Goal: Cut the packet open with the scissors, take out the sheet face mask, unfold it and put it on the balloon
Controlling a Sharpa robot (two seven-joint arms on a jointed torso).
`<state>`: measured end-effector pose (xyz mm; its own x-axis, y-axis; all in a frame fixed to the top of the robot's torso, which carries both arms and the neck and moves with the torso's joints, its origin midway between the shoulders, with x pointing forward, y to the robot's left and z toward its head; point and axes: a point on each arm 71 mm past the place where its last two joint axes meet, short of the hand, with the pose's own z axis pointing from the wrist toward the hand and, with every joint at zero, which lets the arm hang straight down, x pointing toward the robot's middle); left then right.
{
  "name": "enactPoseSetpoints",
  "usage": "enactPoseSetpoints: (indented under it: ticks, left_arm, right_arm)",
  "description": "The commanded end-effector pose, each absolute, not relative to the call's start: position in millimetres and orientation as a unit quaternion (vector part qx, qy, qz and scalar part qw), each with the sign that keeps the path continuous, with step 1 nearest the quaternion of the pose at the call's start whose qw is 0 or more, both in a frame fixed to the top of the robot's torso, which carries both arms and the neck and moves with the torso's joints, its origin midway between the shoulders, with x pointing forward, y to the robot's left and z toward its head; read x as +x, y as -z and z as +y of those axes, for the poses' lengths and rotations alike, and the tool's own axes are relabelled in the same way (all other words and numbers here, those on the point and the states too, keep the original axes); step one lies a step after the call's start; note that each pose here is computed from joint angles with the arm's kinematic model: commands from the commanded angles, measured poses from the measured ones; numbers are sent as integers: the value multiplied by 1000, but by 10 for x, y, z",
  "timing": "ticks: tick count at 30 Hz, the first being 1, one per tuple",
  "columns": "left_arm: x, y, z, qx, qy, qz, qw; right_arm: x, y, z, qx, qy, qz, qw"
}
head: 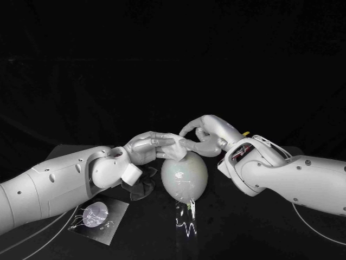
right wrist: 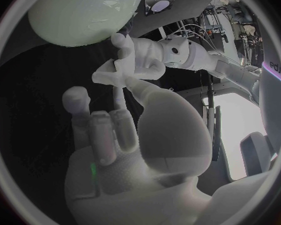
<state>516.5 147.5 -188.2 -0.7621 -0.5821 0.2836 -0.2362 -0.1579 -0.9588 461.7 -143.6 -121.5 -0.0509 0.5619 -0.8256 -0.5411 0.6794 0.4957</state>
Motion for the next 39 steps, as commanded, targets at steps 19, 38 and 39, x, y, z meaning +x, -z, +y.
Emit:
enactPoseSetpoints:
  ticks: [19, 38, 39]
  left_arm:
    - [5137, 1880, 1424, -302, 686, 648, 134]
    - [5138, 1881, 1427, -300, 684, 650, 141]
    - [5136, 1881, 1424, -299, 684, 650, 141]
  right_arm:
    - [4630, 1212, -1458, 12, -414, 607, 678]
    - [4645, 1209, -1527, 68, -422, 602, 675]
    - [4644, 1211, -1523, 71, -423, 602, 673]
